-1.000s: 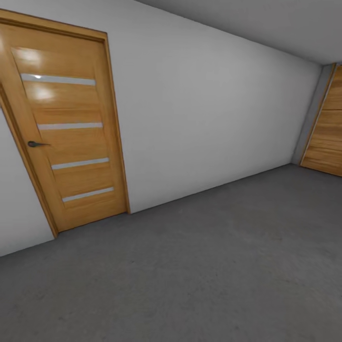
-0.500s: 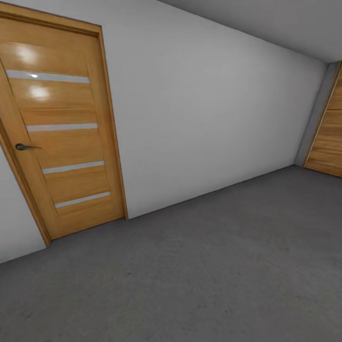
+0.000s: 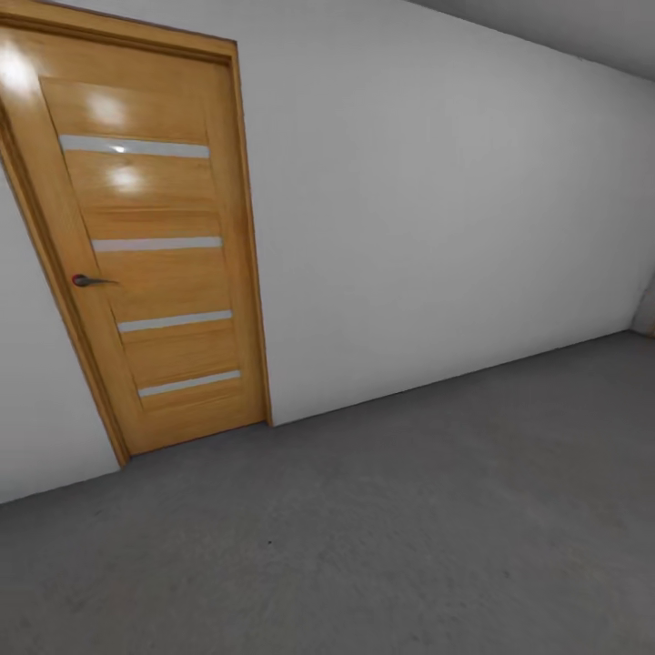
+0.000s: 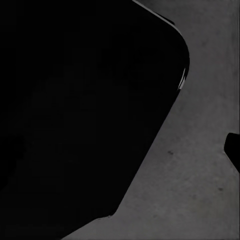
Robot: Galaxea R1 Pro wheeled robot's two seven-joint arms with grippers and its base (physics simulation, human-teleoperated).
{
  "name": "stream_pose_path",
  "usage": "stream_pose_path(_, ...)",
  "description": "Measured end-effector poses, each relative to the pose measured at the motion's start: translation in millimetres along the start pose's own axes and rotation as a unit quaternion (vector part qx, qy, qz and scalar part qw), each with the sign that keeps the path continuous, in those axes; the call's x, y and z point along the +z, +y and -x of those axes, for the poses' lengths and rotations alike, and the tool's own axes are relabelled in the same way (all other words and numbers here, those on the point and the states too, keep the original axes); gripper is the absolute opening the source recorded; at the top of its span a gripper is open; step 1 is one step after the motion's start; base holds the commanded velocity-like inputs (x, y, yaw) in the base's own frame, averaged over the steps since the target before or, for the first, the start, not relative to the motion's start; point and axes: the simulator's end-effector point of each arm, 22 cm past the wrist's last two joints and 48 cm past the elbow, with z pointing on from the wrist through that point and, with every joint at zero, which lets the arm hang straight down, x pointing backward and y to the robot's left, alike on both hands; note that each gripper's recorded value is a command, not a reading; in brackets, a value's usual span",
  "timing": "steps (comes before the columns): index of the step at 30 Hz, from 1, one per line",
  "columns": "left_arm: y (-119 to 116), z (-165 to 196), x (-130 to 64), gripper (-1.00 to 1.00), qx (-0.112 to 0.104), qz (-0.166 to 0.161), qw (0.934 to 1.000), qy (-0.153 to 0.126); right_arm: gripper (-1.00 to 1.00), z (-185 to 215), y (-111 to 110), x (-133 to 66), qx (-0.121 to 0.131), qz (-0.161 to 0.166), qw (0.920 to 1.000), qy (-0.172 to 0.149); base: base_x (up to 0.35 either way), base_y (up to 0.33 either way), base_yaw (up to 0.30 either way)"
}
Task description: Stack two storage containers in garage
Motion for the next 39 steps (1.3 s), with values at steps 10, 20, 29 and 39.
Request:
stream_pose_path(10,-0.1,0.1,0.0,1.0,0.0,0.0,1.0,0.0,1.0,0.1,0.0,0.0,0.0,0.0,1.0,0.0,0.321,0.0,0.275)
stream_pose_path(20,-0.1,0.0,0.0,1.0,0.0,0.0,1.0,0.0,1.0,0.0,0.0,0.0,0.0,0.0,1.0,0.0,0.321,0.0,0.275)
stream_pose_path(29,0.0,0.1,0.0,1.0,0.0,0.0,1.0,0.0,1.0,0.3,0.0,0.0,0.0,0.0,1.0,-0.001,0.321,0.0,0.275)
stream_pose_path(39,0.5,0.1,0.0,1.0,0.0,0.0,1.0,0.0,1.0,0.3,0.0,0.0,0.0,0.0,1.0,-0.001,0.321,0.0,0.275)
